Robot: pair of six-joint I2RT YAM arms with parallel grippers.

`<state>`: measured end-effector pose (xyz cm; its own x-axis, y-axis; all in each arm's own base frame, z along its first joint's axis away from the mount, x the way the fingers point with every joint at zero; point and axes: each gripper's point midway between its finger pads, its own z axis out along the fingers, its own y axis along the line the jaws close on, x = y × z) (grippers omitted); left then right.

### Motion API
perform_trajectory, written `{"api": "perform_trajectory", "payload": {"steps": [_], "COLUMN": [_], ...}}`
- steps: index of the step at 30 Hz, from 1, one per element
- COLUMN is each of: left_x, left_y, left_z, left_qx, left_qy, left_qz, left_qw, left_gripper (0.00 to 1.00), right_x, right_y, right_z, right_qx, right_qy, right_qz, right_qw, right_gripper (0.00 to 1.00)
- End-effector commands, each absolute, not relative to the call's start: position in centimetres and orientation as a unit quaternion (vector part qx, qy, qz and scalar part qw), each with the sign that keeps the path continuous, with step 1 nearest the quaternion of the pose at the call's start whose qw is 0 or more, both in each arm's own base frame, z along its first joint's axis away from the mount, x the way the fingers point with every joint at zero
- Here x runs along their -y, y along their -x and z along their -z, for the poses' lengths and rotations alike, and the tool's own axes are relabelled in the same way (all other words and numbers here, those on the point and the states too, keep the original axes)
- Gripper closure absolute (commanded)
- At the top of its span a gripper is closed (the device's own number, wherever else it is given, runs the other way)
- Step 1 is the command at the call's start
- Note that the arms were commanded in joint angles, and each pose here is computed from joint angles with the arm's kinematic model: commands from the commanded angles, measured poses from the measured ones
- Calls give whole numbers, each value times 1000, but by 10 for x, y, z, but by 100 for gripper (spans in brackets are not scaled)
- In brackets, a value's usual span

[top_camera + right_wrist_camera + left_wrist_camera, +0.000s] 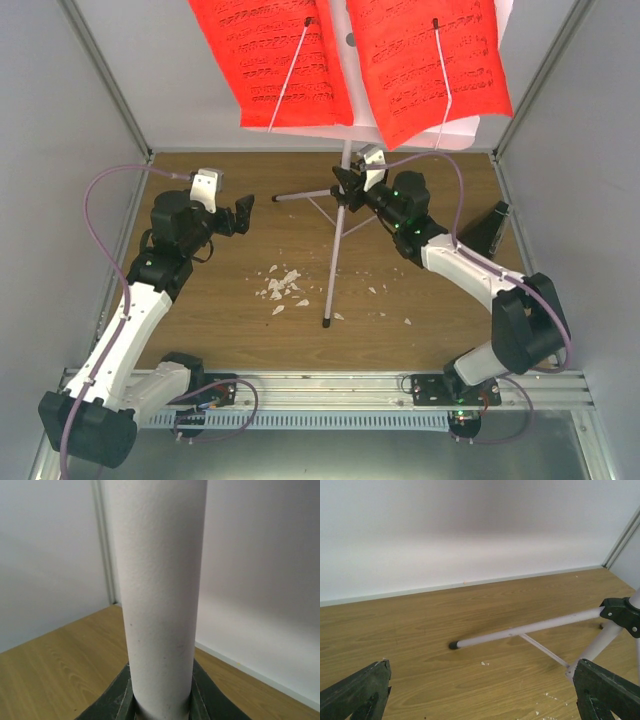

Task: Pack up the instrument practice props

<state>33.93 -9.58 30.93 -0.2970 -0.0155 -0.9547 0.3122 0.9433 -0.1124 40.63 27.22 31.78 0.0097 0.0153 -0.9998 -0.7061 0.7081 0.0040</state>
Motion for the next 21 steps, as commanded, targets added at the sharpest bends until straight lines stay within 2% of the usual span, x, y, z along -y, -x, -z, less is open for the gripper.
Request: {"api": "perform_trajectory", "payload": {"steps": [1,11,12,14,16,17,18,19,21], "left_x": [91,88,87,85,84,83,83,82,81], "left_y": [-338,-338,-338,-338,-337,-337,-337,-337,-337], "left_z": [-318,-316,-316,-317,-318,-318,-318,-318,-317], "left_qx": [-781,-783,-783,-782,-781,-780,-780,-779,-780], "left_qy": [-92,-86,-84,-82,-81,-80,-79,-79,-77], "left_qz": [131,123,120,117,113,111,110,109,106], "left_qw": [603,604,605,607,609,611,611,612,611], "left_gripper": [1,1,1,1,1,1,1,1,1], "right_x": [-228,-221,-220,-220,-220,-219,-219,-217,-213], "right_y": [-420,-428,-428,-425,-421,-419,-416,-414,-408], "right_z": [-339,-316,-315,-314,-316,-316,-316,-315,-309], "right_qx": [-676,-706,-707,-708,-706,-705,-705,-706,-712], "right_qy": [114,78,78,82,89,91,94,95,94], "right_qz": [-220,-192,-192,-191,-193,-194,-194,-193,-188], "right_qw": [694,677,676,675,676,676,676,675,670], "right_gripper": [99,99,95,78,67,57,40,32,22]}}
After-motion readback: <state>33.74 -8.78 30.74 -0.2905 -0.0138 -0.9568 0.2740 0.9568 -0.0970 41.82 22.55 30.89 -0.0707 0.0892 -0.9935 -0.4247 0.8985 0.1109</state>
